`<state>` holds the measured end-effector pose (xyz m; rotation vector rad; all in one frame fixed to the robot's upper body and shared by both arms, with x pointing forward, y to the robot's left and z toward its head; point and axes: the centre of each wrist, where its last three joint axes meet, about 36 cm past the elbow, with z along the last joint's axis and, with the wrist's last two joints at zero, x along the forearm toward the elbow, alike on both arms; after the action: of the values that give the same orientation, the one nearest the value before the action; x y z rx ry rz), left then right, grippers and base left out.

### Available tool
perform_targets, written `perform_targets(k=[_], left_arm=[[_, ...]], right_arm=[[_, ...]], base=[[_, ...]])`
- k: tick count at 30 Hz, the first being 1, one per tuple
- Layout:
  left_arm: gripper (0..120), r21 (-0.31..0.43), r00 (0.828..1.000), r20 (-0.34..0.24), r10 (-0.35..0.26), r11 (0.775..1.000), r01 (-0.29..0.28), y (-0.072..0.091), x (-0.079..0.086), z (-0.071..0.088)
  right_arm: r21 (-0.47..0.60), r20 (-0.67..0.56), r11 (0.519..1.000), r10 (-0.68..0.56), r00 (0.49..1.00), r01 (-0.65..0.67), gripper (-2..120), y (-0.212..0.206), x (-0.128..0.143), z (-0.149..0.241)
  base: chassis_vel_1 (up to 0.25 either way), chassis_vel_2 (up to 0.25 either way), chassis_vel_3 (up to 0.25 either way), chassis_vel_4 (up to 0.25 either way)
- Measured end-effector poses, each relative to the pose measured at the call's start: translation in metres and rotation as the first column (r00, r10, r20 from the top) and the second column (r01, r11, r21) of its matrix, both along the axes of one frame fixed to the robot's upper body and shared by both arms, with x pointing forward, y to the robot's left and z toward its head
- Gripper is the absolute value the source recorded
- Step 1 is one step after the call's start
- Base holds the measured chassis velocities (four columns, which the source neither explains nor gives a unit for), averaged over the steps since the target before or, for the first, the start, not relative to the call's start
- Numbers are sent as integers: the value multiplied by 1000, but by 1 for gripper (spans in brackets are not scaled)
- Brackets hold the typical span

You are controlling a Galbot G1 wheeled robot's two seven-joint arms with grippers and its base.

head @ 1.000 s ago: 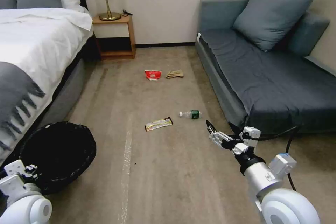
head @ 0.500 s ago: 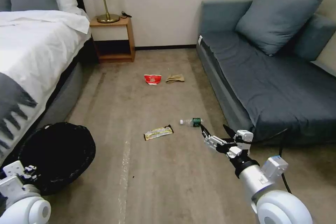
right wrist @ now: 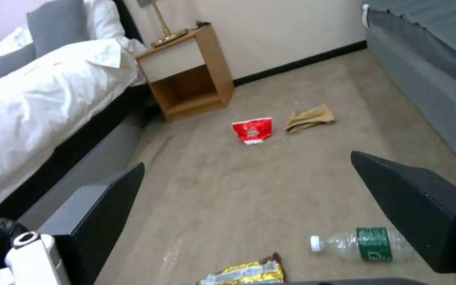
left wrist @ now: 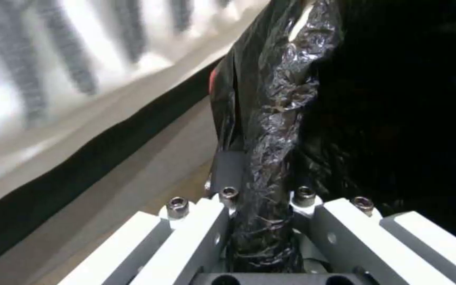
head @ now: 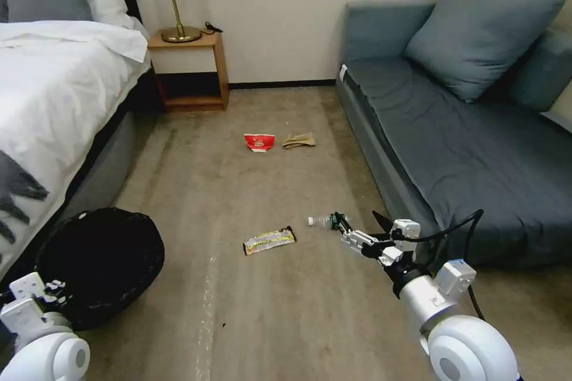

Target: Pick up the trash bin, then pick up the garbage on the floor and place it into the trash bin.

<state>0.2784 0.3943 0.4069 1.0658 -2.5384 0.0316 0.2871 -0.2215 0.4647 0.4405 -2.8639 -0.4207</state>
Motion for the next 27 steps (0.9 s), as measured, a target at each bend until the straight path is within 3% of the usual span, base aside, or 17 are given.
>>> perform_targets(k=[27], left_arm=[[3,7,1000,-15,-1,1000,1,1,3,-11]], right_arm=[[-5,-26,1000,10,1000,-11,100,4,11,-16]], base=[[-101,106,104,-108]])
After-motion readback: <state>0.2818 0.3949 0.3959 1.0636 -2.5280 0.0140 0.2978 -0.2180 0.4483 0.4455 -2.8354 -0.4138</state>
